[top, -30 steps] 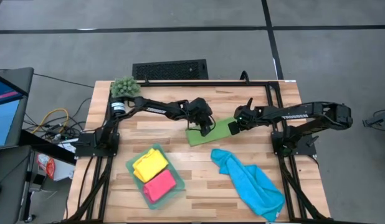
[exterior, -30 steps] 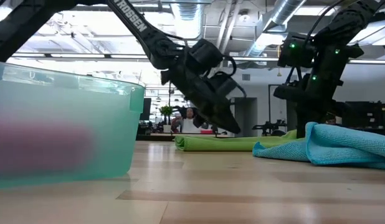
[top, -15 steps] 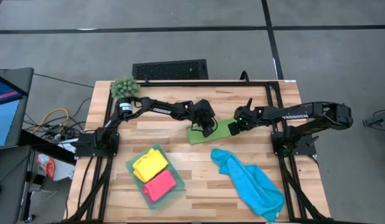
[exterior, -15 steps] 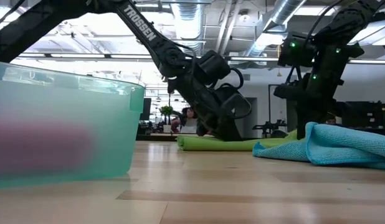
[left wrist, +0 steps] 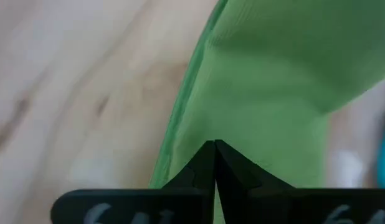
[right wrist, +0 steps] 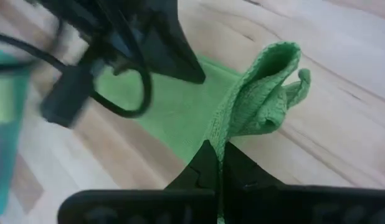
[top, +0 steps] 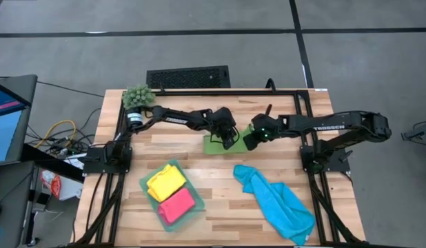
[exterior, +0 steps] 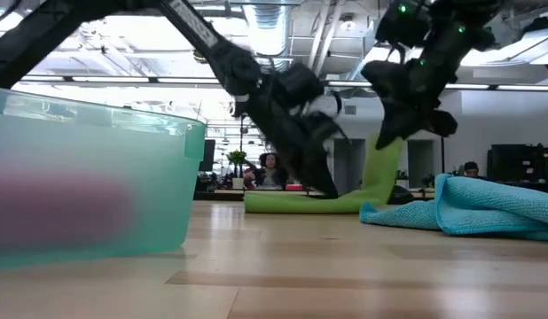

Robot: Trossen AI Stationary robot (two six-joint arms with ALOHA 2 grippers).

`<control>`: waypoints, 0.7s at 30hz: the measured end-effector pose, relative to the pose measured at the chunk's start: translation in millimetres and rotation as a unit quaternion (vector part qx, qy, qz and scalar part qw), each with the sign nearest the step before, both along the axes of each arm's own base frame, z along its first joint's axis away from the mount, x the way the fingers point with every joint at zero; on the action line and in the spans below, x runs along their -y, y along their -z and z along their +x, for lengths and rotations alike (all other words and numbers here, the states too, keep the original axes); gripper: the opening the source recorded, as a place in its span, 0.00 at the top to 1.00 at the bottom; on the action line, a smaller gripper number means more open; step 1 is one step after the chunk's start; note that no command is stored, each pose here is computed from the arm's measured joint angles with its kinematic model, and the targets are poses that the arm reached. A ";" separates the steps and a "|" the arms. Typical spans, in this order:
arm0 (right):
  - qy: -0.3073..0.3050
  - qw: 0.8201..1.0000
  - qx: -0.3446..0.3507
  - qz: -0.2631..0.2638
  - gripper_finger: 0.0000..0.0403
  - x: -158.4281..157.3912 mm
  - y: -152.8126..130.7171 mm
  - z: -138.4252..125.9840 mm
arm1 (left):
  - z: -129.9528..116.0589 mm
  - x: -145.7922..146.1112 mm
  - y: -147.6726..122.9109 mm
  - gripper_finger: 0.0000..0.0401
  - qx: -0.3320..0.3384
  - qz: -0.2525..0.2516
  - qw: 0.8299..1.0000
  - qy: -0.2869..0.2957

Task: Fold microfiber towels
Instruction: Fold the green towel

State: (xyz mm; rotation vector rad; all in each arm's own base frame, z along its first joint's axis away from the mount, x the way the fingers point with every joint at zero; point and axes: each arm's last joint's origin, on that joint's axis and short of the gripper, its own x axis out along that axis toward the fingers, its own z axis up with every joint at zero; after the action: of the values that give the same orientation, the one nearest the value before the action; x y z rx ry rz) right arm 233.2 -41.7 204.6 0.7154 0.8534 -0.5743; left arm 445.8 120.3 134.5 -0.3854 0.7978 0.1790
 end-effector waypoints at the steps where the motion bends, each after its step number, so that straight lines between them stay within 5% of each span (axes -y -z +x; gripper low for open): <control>1: -0.005 1.000 0.003 -0.002 0.96 -1.0 -2.3 1.3 | -2.5 0.7 -10.9 1.00 0.002 0.001 1.000 0.001; 11: -0.021 1.000 0.003 -0.009 0.96 -3.9 -4.0 2.6 | -64.1 33.0 -105.9 1.00 -0.073 0.029 0.995 0.063; 21: -0.024 1.000 0.003 -0.011 0.95 -3.9 -4.1 2.7 | -105.8 58.2 -42.4 1.00 -0.083 -0.009 0.996 0.007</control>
State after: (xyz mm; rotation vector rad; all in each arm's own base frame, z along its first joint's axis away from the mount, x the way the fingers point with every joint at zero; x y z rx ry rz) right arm 235.9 -37.8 208.8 0.6746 0.8547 -0.5372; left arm 340.0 62.1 176.9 -0.3844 0.9663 0.1927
